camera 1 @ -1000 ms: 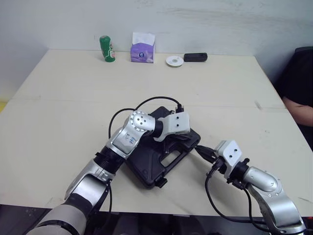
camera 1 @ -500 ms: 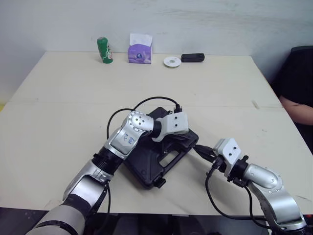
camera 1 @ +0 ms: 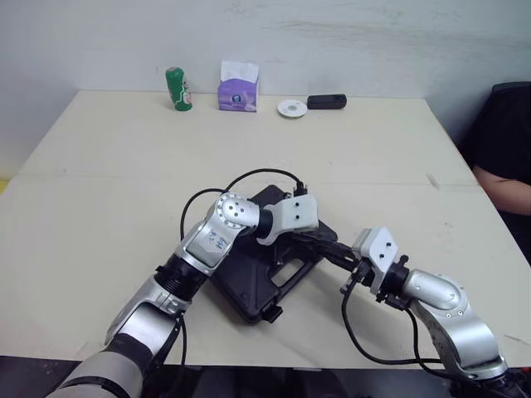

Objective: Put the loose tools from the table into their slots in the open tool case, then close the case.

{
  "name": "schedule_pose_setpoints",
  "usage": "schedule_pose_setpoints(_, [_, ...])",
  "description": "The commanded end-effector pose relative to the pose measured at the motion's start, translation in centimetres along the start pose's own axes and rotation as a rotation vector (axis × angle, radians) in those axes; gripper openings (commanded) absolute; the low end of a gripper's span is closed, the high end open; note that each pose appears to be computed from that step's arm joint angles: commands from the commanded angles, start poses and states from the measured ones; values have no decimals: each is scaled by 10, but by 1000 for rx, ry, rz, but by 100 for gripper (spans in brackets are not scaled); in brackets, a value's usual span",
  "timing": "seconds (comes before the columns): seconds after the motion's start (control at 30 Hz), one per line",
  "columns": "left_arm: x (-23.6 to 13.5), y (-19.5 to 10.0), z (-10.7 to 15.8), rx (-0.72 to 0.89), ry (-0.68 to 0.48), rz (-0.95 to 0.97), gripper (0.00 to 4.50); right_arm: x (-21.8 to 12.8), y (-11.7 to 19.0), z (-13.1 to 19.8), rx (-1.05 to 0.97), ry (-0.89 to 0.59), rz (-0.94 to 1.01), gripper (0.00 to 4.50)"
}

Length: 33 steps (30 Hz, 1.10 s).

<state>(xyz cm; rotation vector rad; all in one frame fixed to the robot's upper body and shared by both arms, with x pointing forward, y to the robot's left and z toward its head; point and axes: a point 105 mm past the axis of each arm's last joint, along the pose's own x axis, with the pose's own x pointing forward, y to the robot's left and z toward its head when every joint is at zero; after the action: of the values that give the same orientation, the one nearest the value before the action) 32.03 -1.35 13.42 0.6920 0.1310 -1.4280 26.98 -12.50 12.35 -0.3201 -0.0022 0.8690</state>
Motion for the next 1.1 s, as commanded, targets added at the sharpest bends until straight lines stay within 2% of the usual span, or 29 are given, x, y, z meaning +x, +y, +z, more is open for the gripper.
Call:
schedule_pose_setpoints(0.03, [7, -37, -80, -205, 260, -106, 1, -14, -2, 7, 1, -17, -15, 0])
schedule_pose_setpoints(0.17, [8, -36, -79, -209, 256, -102, 1, -29, -4, 12, 28, -23, -37, 0])
schedule_pose_setpoints(0.33, [8, -35, -79, -208, 256, -104, 1, -40, -8, -3, 56, 40, -75, 0])
schedule_pose_setpoints(0.77, [6, -34, -79, -210, 261, -107, 1, -4, -6, -4, 68, -26, -41, 0])
schedule_pose_setpoints(0.9, [4, -34, -79, -211, 258, -106, 1, -4, -7, -3, 60, -29, -48, 0])
schedule_pose_setpoints(1.03, [3, -30, -68, -197, 185, -91, 1, -12, -4, -3, 45, -13, -41, 0])
schedule_pose_setpoints(1.1, [0, -24, -49, -156, 81, -80, 1, -20, -3, -1, 35, -4, -37, 0])
